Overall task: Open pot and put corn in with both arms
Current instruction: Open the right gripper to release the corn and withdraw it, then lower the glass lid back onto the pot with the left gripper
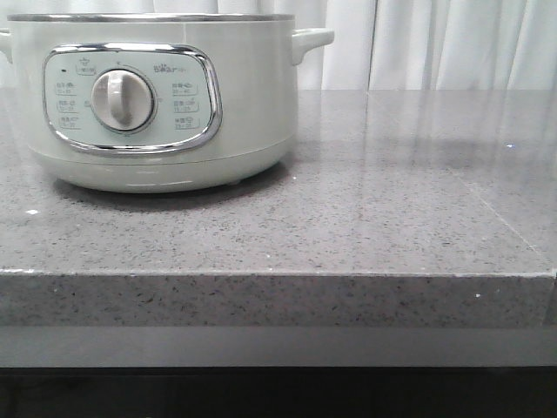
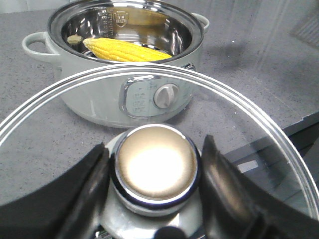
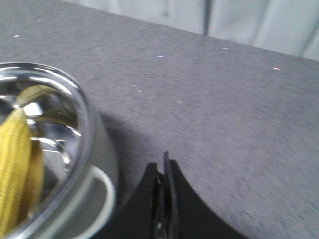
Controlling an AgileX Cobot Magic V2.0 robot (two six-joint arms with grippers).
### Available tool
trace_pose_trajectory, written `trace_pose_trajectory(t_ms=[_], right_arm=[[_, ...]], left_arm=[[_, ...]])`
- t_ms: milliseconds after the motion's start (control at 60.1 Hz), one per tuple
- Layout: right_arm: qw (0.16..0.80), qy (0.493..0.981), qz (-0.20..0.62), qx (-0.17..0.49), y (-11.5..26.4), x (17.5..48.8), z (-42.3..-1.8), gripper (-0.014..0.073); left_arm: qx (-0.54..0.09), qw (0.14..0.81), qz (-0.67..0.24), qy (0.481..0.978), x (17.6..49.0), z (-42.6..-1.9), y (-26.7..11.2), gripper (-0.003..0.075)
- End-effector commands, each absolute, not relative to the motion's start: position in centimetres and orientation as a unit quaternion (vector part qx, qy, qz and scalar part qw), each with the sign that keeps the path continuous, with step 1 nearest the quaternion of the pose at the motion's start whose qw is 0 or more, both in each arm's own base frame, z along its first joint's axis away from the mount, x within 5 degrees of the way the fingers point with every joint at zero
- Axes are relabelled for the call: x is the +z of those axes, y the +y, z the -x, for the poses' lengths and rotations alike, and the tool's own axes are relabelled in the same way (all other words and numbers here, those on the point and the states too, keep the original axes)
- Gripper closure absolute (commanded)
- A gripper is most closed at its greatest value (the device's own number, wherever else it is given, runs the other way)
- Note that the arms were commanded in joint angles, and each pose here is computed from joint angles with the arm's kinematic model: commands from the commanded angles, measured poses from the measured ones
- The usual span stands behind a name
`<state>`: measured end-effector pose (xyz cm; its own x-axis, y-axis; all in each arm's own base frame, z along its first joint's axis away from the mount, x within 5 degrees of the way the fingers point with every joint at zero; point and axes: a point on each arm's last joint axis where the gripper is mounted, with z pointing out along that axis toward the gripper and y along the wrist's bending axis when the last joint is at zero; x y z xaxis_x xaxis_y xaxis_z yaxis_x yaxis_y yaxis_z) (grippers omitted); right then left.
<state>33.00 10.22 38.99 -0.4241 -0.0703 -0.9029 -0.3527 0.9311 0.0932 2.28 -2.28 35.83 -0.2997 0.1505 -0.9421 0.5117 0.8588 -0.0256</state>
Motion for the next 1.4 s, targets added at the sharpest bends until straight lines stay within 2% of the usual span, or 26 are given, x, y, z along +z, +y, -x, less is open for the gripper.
trace_pose_trajectory(t_ms=[0,466,732,899,1115,1381], right_arm=[[0.596,0.787,0.104,0.123,8.3,41.5,-30.2,0.0667],[0.651,0.748,0.07,0.103,4.4,34.6,-17.5,0.0667],[0.703,0.702,0.059,0.104,2.7,31.5,-11.2,0.0667],[0.717,0.686,0.06,0.108,2.3,31.1,-9.4,0.0667],[0.725,0.678,0.058,0.108,2.2,31.3,-9.3,0.0667],[0.723,0.68,0.058,0.108,2.2,31.3,-9.3,0.0667]], left_arm=[[-0.189,0.618,-0.189,0.739,38.1,-2.3,-2.3,0.0501],[-0.189,0.618,-0.189,0.739,38.1,-2.3,-2.3,0.0501],[-0.189,0.618,-0.189,0.739,38.1,-2.3,-2.3,0.0501],[-0.189,0.618,-0.189,0.739,38.1,-2.3,-2.3,0.0501],[-0.188,0.609,-0.19,0.746,38.4,-3.1,-2.7,0.0501],[-0.181,0.571,-0.193,0.777,42.0,-8.5,-5.0,0.0501]])
